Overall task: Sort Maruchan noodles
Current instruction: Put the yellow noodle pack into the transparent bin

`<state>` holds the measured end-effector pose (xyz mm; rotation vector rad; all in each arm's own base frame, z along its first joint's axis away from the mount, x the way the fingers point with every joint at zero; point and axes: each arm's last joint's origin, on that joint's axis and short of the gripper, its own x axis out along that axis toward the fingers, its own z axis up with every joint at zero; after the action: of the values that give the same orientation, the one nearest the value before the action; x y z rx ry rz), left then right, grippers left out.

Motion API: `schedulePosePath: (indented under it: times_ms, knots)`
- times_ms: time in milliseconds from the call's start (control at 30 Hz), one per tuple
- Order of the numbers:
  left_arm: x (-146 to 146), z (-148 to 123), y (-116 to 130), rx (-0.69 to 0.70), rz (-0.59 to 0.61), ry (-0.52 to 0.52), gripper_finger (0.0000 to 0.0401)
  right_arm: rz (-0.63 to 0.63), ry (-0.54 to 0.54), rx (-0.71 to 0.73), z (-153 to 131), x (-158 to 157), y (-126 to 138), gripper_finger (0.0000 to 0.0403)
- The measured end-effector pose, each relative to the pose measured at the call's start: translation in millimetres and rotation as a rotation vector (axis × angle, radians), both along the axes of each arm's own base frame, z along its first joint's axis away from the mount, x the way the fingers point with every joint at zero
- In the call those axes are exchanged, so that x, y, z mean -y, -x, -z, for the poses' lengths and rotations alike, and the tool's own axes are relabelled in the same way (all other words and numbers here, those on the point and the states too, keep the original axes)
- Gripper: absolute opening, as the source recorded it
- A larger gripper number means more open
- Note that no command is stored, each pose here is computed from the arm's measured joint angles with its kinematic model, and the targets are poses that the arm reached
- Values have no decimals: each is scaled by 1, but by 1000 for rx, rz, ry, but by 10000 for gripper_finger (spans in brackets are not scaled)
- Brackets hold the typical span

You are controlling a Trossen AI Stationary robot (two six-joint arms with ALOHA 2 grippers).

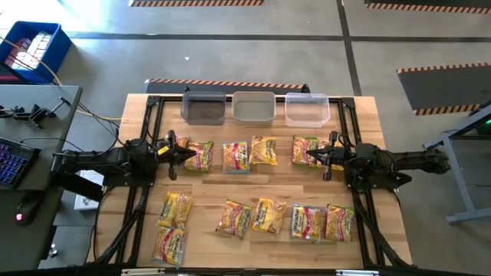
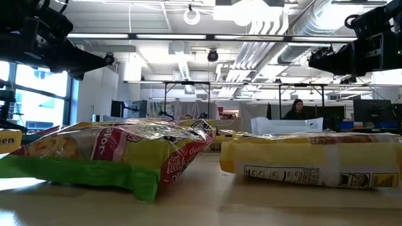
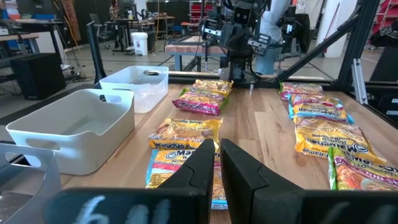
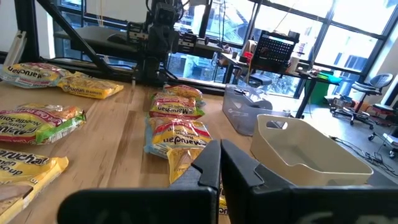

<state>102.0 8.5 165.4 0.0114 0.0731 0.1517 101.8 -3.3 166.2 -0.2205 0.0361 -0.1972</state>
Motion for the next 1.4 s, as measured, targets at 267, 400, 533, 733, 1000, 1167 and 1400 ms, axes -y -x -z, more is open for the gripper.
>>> schedulePosePath:
  times_ms: [267,400,533,733,1000,1167,1400]
  knots:
    - [0,-1,0,11,0,16,19,-1,-37,99,-9,0,0,0]
    - [0,-3,0,31,-1,14,19,5,31,156,-16,0,1,0]
    - [0,-7,0,77,-3,3,19,17,93,229,-24,0,3,0]
    - [-1,-12,0,130,-26,-2,19,61,124,343,-35,1,6,0]
    - [-1,-12,0,135,-28,43,19,148,18,363,-36,6,2,0]
    - [-2,-12,0,134,-76,33,19,197,-36,289,-28,11,-9,12]
    - [-3,-13,0,156,-98,101,19,266,-320,236,-19,19,-24,60]
